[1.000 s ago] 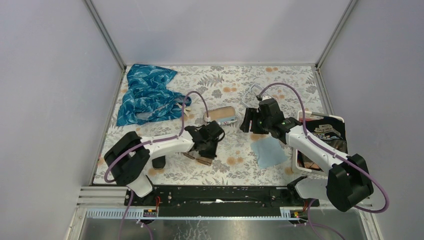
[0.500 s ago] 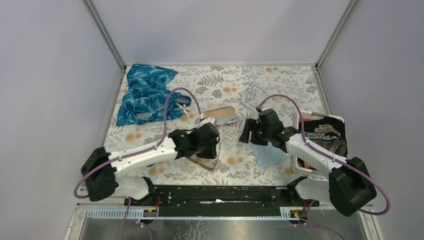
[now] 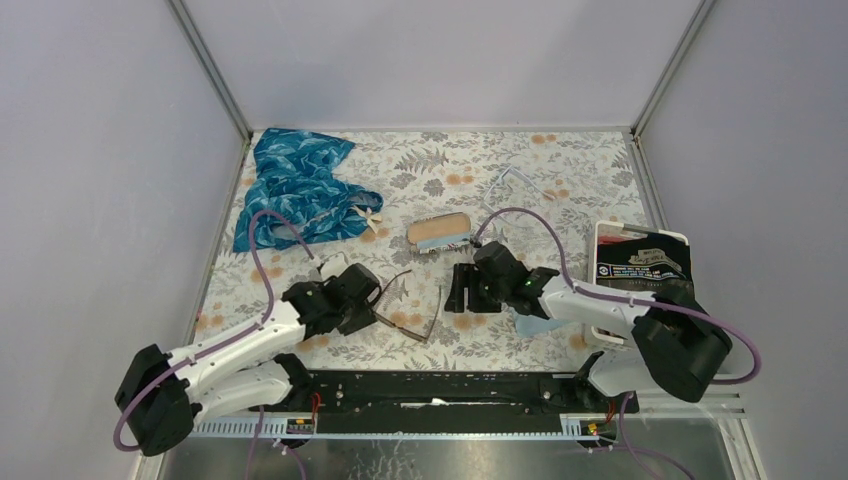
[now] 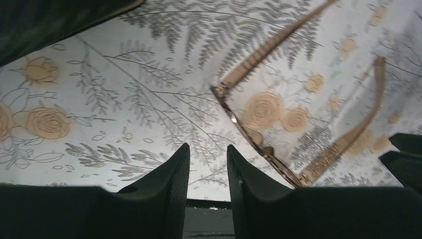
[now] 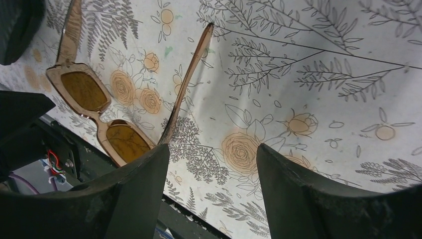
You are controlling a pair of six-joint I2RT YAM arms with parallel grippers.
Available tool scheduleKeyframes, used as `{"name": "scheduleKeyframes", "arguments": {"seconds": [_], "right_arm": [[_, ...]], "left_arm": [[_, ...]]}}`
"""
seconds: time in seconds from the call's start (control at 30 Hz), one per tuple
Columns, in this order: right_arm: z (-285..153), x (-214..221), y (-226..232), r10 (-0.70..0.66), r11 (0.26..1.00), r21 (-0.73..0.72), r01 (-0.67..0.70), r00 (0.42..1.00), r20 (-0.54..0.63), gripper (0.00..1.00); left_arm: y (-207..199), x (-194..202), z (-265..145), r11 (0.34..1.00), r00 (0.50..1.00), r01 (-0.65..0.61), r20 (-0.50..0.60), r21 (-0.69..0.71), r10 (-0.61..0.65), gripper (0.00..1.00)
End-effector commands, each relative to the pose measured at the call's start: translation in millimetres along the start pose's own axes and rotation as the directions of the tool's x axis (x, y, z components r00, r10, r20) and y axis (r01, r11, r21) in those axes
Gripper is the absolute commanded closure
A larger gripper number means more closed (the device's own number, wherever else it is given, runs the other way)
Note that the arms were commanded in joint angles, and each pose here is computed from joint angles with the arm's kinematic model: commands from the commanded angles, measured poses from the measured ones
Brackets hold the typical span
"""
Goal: Organize the sunglasses
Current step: Fold the sunglasses at the center of the board.
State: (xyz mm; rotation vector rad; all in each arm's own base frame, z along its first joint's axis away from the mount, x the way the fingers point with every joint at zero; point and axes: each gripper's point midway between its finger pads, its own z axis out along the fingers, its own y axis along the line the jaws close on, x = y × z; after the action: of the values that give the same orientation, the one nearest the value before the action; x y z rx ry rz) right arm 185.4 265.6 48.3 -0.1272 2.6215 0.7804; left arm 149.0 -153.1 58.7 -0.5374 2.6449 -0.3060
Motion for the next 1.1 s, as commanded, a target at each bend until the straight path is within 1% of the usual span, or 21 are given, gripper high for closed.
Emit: {"name": "scheduleKeyframes", "arguments": {"seconds": [0.0, 0.07, 0.17, 0.2, 0.27, 0.4, 0.53, 0.67, 0.93, 1.07], "right_arm": [[9.1, -10.6, 26.2, -0.019, 0.999, -0.048, 0.019, 1.0, 0.018, 0.28], [15.5, -13.1, 34.6, -0.031, 0.997, -0.07, 0.033, 0.999, 0.023, 0.29], [23.6, -10.0, 35.5, -0.042, 0.997, -0.063, 0.043, 0.999, 0.006, 0.32], [25.7, -8.2, 34.9, -0.044, 0.997, -0.061, 0.044, 0.999, -0.001, 0.33], [29.1, -6.0, 34.9, -0.051, 0.997, -0.058, 0.05, 0.999, -0.01, 0.35], [32.8, -1.6, 34.1, -0.063, 0.997, -0.053, 0.062, 0.998, -0.024, 0.43], [35.3, 0.1, 35.2, -0.074, 0.996, -0.053, 0.072, 0.997, -0.034, 0.47], [38.2, 1.0, 36.5, -0.084, 0.995, -0.053, 0.082, 0.995, -0.045, 0.51], [38.6, -1.3, 40.9, -0.108, 0.993, -0.057, 0.106, 0.993, -0.048, 0.67], [39.3, 0.5, 43.0, -0.123, 0.991, -0.064, 0.119, 0.991, -0.061, 0.71]], "left_arm": [[22.8, -5.1, 11.8, 0.993, 0.997, 0.073, 0.037, -0.094, -0.07, 0.62], [24.2, -7.3, 17.5, 0.993, 0.997, 0.063, 0.039, -0.104, -0.059, 0.62], [33.2, -18.2, 26.2, 0.988, 0.997, 0.045, 0.073, -0.148, -0.034, 0.63], [35.6, -19.7, 29.6, 0.987, 0.997, 0.048, 0.07, -0.153, -0.038, 0.63], [32.2, -22.9, 37.7, 0.992, 0.997, 0.047, 0.061, -0.121, -0.039, 0.63], [22.5, -23.0, 48.9, 0.996, 0.999, 0.023, 0.037, -0.08, -0.02, 0.63], [10.2, -18.5, 57.2, 0.999, 1.0, -0.006, -0.009, -0.051, 0.005, 0.64], [-0.2, -18.8, 62.2, 0.999, 0.999, -0.02, -0.026, -0.026, 0.02, 0.64], [-15.3, -18.5, 69.2, 0.998, 0.997, -0.056, -0.056, 0.009, 0.056, 0.64], [-23.5, -17.1, 74.1, 0.997, 0.994, -0.071, -0.077, 0.027, 0.073, 0.65]]}}
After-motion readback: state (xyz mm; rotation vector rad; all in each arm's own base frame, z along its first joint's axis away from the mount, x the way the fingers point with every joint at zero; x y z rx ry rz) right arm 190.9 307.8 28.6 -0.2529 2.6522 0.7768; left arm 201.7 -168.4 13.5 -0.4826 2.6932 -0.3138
